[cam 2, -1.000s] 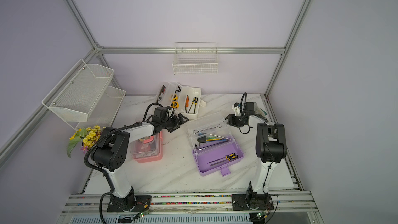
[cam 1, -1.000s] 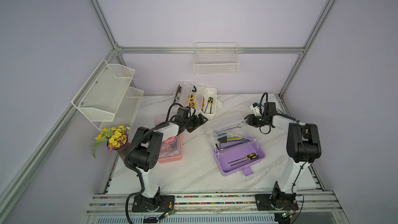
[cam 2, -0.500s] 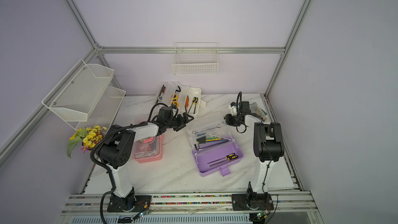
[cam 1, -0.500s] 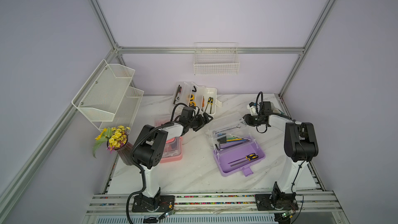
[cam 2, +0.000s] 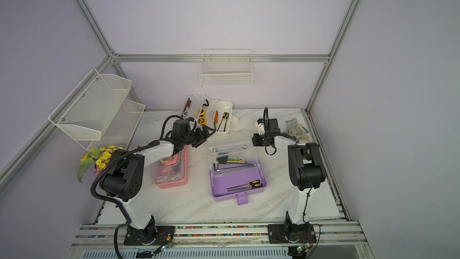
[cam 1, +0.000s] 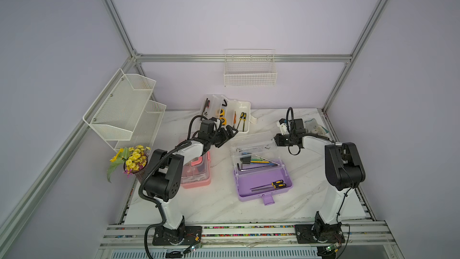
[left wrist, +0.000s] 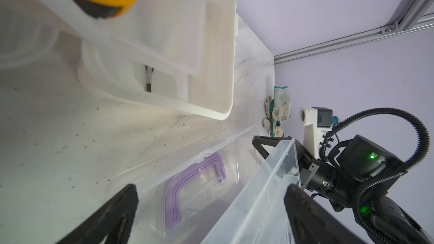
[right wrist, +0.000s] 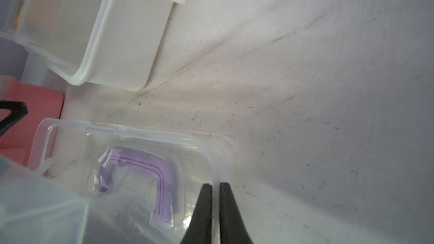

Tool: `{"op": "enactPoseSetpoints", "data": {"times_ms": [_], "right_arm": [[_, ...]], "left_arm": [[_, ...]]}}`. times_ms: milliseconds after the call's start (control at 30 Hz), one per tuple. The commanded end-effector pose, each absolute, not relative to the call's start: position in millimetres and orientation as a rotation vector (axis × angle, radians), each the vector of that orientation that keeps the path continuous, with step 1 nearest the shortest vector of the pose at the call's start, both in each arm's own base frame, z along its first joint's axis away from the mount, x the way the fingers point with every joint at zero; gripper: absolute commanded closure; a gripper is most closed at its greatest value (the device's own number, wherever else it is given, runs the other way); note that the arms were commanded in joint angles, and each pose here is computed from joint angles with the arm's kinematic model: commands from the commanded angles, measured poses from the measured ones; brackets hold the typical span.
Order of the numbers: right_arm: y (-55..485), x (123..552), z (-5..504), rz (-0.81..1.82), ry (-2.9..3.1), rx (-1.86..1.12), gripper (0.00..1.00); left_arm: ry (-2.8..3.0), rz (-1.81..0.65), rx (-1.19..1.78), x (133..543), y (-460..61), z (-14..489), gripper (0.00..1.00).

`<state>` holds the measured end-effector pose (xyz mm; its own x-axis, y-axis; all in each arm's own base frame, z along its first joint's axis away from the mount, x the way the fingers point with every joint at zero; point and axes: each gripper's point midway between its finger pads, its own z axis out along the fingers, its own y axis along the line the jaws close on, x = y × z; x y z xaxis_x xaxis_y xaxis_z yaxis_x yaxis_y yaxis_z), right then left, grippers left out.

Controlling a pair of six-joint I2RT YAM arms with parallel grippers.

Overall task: Close toolboxes
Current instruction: Close the toolbox lid.

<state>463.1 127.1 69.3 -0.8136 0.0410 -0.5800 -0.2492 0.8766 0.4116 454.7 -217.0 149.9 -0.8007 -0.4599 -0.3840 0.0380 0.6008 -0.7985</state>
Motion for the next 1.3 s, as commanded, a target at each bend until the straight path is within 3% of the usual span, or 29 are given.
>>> {"op": "enactPoseSetpoints", "data": {"times_ms": [0,67,467,867,1267], "right_arm": [[122.6,468.5,94.0,0.59,2.348,-0.147,0.96],[123.3,467.6,109.0,0.598,2.291,-0.149,1.0],[123.0,449.9,203.3,0.605,1.939,-0.185,1.0],[136.8,430.0,229.9,0.592,1.637,-0.355,1.0],[172.2,461.1,248.2,0.618,1.479,-0.47,1.0]], "left_arm": [[2.189,-1.096,-0.276,446.8,-201.0,181.2,0.02],[2.175,-1.073,-0.284,447.1,-192.8,185.1,0.02],[2.164,-1.019,-0.297,453.5,-176.1,181.2,0.01],[2.194,-1.195,-0.234,455.9,-204.0,168.7,0.01],[2.126,-1.505,-0.168,433.5,-246.3,189.7,0.02]]}}
